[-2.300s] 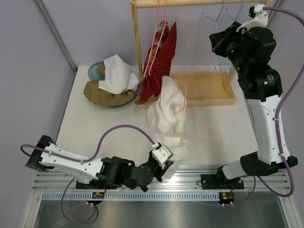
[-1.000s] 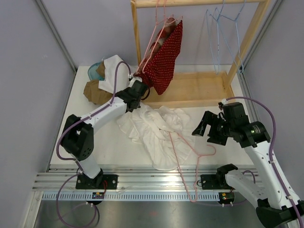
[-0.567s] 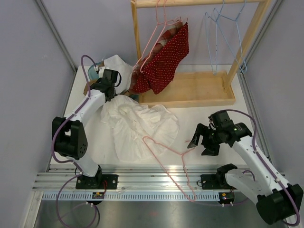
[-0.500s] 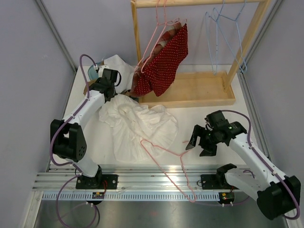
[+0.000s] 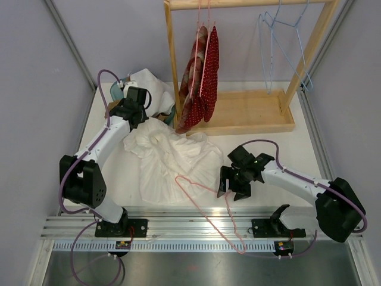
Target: Remove the skirt from the hanger
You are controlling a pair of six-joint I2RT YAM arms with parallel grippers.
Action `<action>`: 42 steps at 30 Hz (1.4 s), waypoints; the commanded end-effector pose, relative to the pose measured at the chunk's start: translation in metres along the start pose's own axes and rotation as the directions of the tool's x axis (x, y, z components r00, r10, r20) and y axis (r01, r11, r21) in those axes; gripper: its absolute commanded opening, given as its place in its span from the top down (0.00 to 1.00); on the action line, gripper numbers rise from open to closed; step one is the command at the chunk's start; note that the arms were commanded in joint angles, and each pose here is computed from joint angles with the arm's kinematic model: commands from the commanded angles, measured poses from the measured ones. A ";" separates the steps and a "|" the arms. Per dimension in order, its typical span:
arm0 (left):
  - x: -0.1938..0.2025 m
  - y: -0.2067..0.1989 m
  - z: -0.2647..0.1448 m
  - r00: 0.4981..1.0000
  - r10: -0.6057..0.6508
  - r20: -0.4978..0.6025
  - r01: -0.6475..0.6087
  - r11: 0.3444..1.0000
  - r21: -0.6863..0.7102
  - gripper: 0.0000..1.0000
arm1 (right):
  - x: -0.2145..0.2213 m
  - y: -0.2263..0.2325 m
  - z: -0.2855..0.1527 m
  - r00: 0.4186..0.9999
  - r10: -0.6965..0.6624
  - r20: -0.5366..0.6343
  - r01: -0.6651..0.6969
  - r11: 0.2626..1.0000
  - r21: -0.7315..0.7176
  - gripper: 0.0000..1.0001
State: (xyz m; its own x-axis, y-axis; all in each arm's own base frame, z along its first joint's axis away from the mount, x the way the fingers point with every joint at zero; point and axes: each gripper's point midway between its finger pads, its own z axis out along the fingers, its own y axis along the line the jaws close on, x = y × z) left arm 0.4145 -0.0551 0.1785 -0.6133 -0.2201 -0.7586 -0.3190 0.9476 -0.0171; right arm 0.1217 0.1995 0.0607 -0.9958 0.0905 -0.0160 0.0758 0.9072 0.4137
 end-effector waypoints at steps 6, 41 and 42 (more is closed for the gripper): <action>-0.016 -0.001 -0.021 0.995 -0.061 0.074 0.056 0.996 0.067 1.00 | 0.011 -0.022 0.014 0.997 -0.003 0.071 -0.005 0.993 0.114 0.24; -0.010 0.006 -0.052 0.992 -0.086 0.088 0.075 0.990 0.118 1.00 | 0.020 -0.013 -0.030 0.964 -0.018 0.265 -0.025 0.987 0.160 1.00; -0.012 0.006 -0.056 0.992 -0.088 0.093 0.076 0.989 0.124 1.00 | 0.018 -0.005 -0.057 0.957 -0.020 0.291 -0.022 0.990 0.138 1.00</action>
State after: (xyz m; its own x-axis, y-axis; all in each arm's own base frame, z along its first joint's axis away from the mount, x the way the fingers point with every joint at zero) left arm 0.3836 -0.0566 0.1898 -0.5888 -0.2526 -0.7678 -0.2939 0.9518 -0.0877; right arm 0.0863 0.1872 0.0518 -0.9733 0.1564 -0.1680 0.1046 0.9537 0.2821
